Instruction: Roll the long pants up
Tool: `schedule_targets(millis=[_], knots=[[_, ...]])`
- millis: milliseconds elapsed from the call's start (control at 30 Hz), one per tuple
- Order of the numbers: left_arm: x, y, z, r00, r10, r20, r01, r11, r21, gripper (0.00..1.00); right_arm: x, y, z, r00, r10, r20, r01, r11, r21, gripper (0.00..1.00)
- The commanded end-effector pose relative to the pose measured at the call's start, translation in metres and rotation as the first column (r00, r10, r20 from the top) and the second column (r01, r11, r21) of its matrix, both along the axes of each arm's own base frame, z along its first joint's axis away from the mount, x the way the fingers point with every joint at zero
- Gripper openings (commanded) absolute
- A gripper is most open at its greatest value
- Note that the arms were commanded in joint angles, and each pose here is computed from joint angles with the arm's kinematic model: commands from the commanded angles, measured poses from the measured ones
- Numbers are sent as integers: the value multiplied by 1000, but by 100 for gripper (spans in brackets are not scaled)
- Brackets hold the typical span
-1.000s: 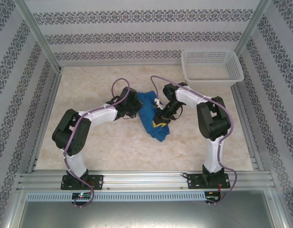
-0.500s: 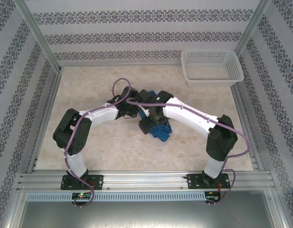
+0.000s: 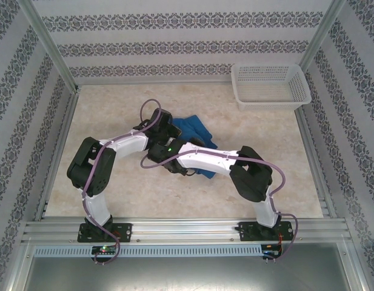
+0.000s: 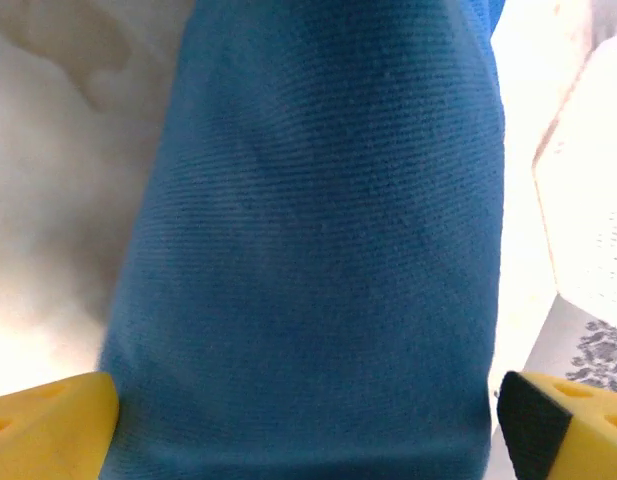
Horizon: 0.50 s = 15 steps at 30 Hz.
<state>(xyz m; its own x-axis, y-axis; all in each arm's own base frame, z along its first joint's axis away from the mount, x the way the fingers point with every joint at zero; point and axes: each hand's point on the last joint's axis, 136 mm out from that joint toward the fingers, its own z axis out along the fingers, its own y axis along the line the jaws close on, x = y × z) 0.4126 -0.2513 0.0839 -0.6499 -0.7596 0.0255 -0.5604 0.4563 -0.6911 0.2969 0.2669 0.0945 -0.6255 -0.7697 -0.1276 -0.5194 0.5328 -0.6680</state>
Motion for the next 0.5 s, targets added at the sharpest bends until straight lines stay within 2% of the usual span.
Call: schedule_targets(millis=[0,133,267,333,367,400,433,467], knots=[[-34,-24,4,997,-57,-54,55,998,-30,0,49,1,-23,997,11,77,-10,1000,-22,98],[-38,-24,14,998,-54,-44,51,997,-60,0,62,-6,-50,999,-17,-28,17,1000,12,95],[-41,-27,22,997,-58,-41,54,993,-101,0,59,-11,-80,982,-41,-182,55,996,75,82],[-43,-29,25,997,-59,-41,53,991,-124,0,55,-12,-92,967,-49,-250,81,990,118,66],[-44,-30,26,997,-60,-39,55,990,-130,0,53,-13,-97,957,-55,-284,99,985,141,52],[-45,-29,27,998,-58,-39,52,990,-134,0,51,-13,-101,948,-59,-313,113,981,159,36],[-45,-30,29,998,-59,-34,54,989,-138,0,49,-14,-106,936,-69,-346,138,975,177,15],[-46,-29,30,998,-55,-33,50,989,-138,0,46,-15,-109,923,-74,-377,158,968,196,0]])
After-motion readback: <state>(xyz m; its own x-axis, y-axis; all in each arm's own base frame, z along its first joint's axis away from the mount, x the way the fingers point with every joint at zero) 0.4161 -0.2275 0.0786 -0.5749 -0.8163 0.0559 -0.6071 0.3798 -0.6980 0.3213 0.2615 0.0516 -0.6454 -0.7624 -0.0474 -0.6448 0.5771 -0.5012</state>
